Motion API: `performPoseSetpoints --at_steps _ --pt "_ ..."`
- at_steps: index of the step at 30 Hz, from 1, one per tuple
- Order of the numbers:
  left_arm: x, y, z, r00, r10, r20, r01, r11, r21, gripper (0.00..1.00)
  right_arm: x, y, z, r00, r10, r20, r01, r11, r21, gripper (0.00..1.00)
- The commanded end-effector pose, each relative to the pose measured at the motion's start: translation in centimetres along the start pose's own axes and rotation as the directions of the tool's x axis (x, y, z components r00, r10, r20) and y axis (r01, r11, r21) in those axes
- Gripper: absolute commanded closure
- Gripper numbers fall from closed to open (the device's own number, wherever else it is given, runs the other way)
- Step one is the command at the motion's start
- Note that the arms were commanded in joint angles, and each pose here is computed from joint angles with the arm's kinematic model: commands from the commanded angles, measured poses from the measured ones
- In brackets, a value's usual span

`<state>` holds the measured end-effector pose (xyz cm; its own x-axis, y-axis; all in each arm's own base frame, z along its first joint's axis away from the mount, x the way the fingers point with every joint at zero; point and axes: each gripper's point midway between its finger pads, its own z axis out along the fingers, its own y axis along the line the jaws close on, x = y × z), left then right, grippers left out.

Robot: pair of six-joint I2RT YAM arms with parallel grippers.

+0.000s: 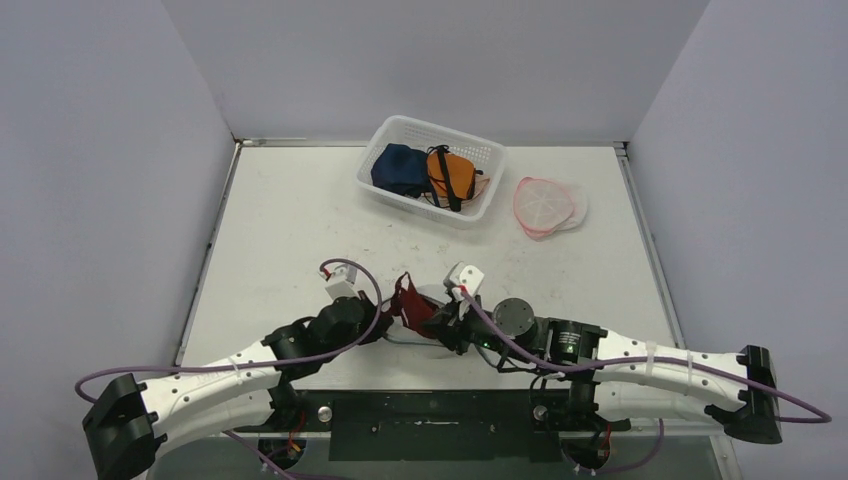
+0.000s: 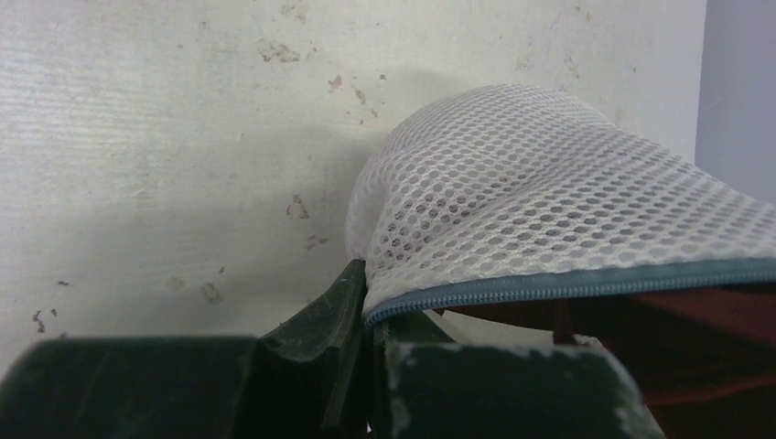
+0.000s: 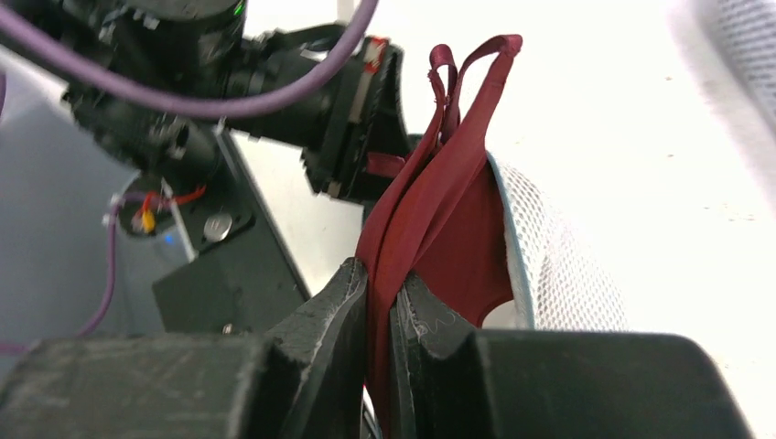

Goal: Unzip the laundry bag and remove the bra
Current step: Pick up the bra from the laundry bag.

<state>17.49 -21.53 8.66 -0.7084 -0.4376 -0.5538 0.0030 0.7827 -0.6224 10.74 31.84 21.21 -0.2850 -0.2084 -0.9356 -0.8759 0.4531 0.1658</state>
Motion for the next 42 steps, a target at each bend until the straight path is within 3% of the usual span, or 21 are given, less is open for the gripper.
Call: performPoseSetpoints --at_steps 1,7,17,25,34,39,42 --pt "-2.8 -3.6 0.4 0.997 -0.013 0.076 0.008 0.998 0.068 1.0 -4.7 -2.5 -1.2 0.971 0.089 0.223 -0.114 0.988 0.104 0.95" --pt "-3.3 -5.2 1.3 0.997 -0.028 0.078 0.021 0.996 0.086 1.0 -4.6 -3.3 -1.2 0.947 0.157 0.281 -0.196 0.974 0.117 0.95" --pt "-4.8 -9.3 1.9 0.996 -0.041 0.083 0.027 0.986 0.163 1.0 -6.5 -1.3 -0.3 0.908 0.246 0.339 -0.252 0.967 -0.027 0.95" --pt "-3.9 -8.0 2.5 0.997 -0.042 0.064 0.033 0.99 0.136 1.0 -9.3 -0.9 -1.8 0.88 0.258 0.399 -0.254 0.965 -0.064 0.95" --pt "-2.9 -5.1 2.8 0.997 -0.053 0.054 0.049 0.996 0.075 1.0 -10.5 -3.1 -4.4 0.909 0.13 0.397 -0.178 0.98 0.086 0.95" --pt "-2.4 -3.8 2.9 0.997 -0.065 0.047 0.063 0.997 0.039 1.0 -9.5 -5.3 -4.7 0.952 0.039 0.304 -0.116 0.965 0.237 0.95" --pt "-2.4 -3.5 2.5 0.997 -0.064 0.043 0.063 0.998 0.024 0.9 -8.1 -7.1 -4.5 0.973 -0.005 0.233 -0.078 0.935 0.346 0.95"
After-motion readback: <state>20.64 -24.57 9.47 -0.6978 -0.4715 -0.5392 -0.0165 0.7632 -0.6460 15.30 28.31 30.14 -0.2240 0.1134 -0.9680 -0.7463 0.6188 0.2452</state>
